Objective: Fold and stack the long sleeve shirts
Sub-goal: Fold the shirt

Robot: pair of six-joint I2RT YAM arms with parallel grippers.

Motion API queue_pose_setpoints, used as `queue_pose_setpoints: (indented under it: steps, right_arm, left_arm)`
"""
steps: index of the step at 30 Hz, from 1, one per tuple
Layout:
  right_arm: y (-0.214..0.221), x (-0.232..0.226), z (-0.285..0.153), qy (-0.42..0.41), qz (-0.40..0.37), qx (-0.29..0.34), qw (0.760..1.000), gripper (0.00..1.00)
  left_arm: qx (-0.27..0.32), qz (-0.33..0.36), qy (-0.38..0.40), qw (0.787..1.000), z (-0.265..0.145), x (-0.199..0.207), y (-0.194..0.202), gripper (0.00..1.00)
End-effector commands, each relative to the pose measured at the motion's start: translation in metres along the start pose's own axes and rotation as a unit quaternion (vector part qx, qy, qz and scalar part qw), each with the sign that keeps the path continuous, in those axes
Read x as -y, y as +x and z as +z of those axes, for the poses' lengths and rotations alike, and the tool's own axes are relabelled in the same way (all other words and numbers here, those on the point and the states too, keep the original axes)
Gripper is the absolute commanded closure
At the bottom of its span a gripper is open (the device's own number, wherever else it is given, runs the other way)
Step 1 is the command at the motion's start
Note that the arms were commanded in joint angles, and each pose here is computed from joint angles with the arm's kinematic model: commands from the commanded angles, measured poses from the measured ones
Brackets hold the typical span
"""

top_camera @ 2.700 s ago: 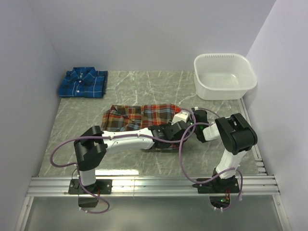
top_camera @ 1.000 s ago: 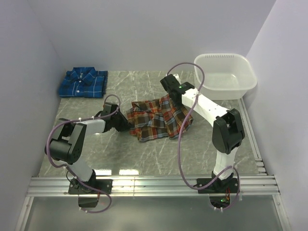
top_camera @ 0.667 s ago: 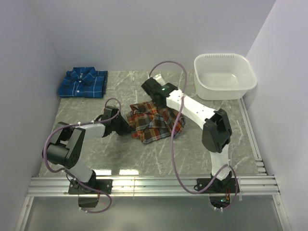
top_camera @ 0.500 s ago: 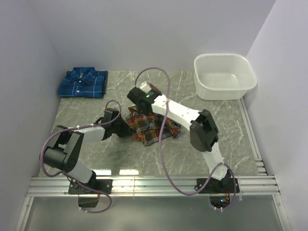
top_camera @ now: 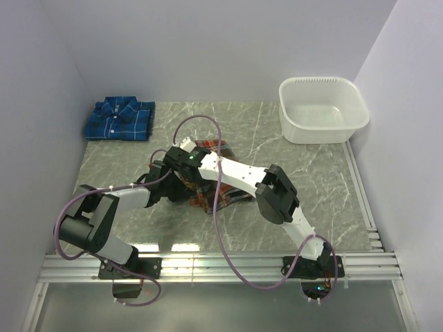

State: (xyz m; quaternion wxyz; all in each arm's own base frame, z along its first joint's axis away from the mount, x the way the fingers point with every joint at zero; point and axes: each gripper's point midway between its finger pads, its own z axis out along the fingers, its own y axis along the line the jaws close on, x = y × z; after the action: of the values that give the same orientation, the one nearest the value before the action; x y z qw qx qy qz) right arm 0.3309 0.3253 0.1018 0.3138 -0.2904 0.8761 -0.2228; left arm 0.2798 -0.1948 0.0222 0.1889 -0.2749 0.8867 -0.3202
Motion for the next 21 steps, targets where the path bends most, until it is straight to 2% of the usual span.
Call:
queue_pose_setpoints:
  steps: [1,3,11,13,14,18,21]
  right_arm:
    - [-0.021,-0.008,-0.005,-0.025,0.073,0.028,0.997,0.85]
    - [-0.028,-0.014,-0.005,-0.036,0.101,0.032,0.994,0.8]
    - [-0.044,-0.005,-0.004,-0.033,0.171,0.046,0.984,0.8]
    - [-0.041,-0.011,0.001,-0.043,0.17,0.046,0.983,0.68]
    - [-0.042,-0.012,-0.002,-0.052,0.171,0.049,0.983,0.67]
    - [-0.033,-0.016,-0.006,-0.077,0.169,0.046,0.982,0.49]
    - [-0.035,-0.014,-0.021,-0.107,0.183,0.057,0.976,0.45]
  left_arm:
    - [0.012,0.001,0.03,0.999,-0.004,0.015,-0.001,0.91]
    - [0.01,0.0,0.029,1.0,-0.003,0.014,0.002,0.91]
    - [0.007,0.0,0.026,1.0,-0.002,0.013,0.009,0.92]
    - [0.008,0.0,0.024,1.0,-0.002,0.011,0.009,0.92]
    - [0.009,0.0,0.021,1.0,-0.001,0.01,0.009,0.93]
    - [0.009,0.001,0.016,1.0,-0.001,0.009,0.008,0.92]
    - [0.01,0.002,0.014,1.0,-0.001,0.008,0.008,0.92]
